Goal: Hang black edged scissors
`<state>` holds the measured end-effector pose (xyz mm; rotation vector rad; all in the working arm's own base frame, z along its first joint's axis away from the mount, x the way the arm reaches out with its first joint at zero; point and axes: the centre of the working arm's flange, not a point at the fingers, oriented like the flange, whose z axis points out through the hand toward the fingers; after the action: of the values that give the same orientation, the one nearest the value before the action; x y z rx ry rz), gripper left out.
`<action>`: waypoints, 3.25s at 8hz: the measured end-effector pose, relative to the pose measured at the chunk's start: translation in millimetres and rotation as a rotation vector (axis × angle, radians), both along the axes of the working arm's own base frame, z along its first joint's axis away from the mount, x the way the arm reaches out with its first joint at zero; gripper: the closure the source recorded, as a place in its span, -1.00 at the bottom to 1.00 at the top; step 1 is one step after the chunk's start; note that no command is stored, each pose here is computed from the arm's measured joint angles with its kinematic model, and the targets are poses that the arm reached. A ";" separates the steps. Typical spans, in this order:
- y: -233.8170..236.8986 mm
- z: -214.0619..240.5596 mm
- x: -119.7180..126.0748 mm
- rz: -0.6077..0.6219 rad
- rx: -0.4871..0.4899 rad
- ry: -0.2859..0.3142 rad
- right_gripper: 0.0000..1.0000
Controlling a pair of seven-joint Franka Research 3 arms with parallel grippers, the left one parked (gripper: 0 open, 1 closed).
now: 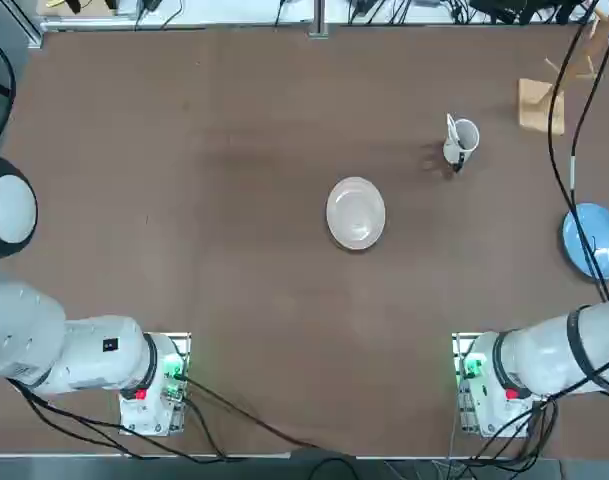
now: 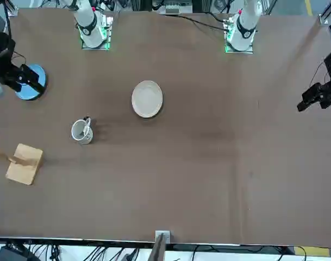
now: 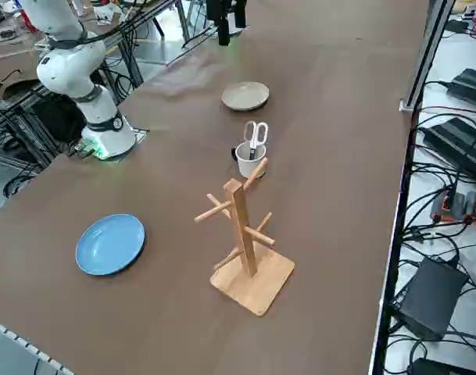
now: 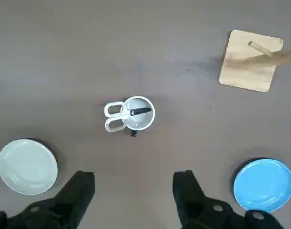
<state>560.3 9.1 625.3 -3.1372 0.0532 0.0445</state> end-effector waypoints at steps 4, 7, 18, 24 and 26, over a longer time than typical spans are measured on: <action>3.9 0.8 0.0 -0.020 -0.001 -0.002 -1.00; 44.8 -25.7 10.4 0.038 -0.061 0.041 -1.00; 194.3 -270.6 55.4 -0.076 -0.468 0.144 -1.00; 184.6 -321.6 40.1 -0.153 -0.490 0.145 -1.00; 178.7 -331.9 33.5 -0.152 -0.501 0.161 -0.98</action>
<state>593.8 187.8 293.4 -3.6055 0.3572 0.3338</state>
